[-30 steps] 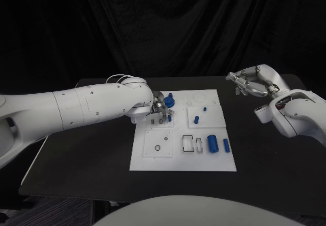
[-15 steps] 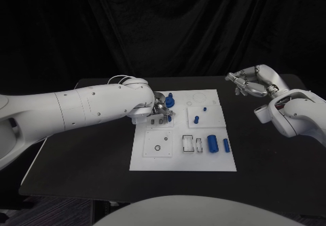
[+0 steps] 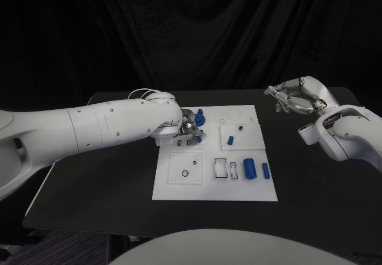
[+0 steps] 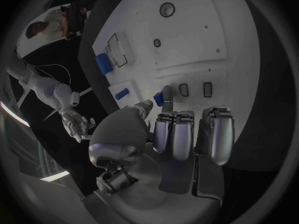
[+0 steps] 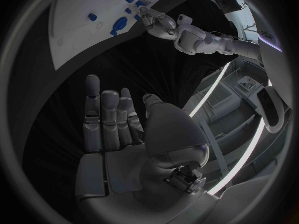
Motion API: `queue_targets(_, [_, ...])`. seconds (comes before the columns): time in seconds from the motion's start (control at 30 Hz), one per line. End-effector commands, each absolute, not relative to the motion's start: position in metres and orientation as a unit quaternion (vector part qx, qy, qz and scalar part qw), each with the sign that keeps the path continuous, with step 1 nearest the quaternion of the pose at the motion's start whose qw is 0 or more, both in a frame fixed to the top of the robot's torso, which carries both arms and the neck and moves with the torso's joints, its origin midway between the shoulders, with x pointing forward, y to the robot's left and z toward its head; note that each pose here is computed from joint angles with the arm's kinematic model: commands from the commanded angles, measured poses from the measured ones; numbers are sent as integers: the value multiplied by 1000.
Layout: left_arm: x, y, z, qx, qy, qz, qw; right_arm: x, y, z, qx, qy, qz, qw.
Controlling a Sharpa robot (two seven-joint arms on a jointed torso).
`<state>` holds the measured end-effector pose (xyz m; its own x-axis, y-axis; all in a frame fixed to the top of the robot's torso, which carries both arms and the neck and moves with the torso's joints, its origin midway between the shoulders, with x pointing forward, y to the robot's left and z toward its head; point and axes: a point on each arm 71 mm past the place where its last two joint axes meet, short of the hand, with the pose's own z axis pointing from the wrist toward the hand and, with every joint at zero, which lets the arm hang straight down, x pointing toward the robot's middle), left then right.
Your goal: Assemble the parts on the task board
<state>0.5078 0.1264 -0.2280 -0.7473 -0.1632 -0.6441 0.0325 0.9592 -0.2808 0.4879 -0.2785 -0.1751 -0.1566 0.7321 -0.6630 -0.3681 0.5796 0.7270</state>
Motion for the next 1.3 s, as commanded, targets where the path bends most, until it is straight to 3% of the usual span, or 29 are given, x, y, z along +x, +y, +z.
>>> queue_targets(0.03, [508,125,-229,-32,924,-140,354,488,-279,-177,150,631,429,629])
queue_targets(1.3, [508,128,-231,-30,926,-140,348,489,-277,-178,151,635,429,625])
